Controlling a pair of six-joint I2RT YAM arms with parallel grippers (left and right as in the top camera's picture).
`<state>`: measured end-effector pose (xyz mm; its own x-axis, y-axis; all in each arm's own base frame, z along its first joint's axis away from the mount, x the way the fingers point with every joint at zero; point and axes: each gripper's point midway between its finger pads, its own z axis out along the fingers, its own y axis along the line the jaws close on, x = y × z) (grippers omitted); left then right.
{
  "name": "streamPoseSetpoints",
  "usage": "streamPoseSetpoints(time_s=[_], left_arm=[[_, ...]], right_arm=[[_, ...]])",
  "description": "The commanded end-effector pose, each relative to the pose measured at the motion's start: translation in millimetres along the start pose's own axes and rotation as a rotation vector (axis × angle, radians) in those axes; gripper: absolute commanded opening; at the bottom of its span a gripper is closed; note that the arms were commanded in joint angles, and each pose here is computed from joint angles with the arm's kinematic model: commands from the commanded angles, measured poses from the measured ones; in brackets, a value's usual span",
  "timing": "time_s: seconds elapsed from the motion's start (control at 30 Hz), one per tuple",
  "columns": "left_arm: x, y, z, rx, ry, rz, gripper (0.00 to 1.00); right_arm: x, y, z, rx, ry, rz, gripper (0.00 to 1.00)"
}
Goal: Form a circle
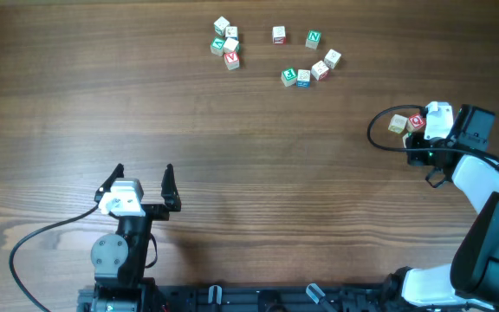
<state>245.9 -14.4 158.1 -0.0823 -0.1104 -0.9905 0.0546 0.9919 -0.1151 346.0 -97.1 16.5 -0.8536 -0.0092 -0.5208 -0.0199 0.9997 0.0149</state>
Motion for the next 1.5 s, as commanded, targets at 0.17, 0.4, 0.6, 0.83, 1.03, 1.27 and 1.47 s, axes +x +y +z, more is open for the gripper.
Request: streamPoseSetpoints(time_s=[0.17,0.4,0.6,0.83,1.03,1.27,1.47], left_arm=[[1.9,-3.6,0.0,0.020,0.001,-0.006,1.00],[1.9,-3.6,0.0,0.020,0.001,-0.006,1.00],[1.9,-3.6,0.0,0.020,0.001,-0.006,1.00],[1.9,-3.6,0.0,0.020,0.001,-0.006,1.00],[1.9,-3.6,0.0,0.020,0.001,-0.006,1.00],[1.9,-3.6,0.0,0.020,0.001,-0.006,1.00],[1.9,-3.6,0.0,0.020,0.001,-0.006,1.00]], right_arm=[[2.2,7.5,3.7,-0.048,-0.007,0.001,0.26],[1.2,7.1,3.7,-0.047,-0.011,0.000,0.26],[0.2,6.7,3.7,-0.045,-0.015,-0.001,0.27],[-2.3,6.0,3.7,-0.042,-0.026,-0.004,0.26],[-3.2,5.9,3.7,-0.043,-0.030,-0.004,0.26],[-4.7,6.5,3.6,-0.047,-0.036,-0.005,0.27],[-4.7,6.5,3.6,-0.047,-0.036,-0.005,0.27]])
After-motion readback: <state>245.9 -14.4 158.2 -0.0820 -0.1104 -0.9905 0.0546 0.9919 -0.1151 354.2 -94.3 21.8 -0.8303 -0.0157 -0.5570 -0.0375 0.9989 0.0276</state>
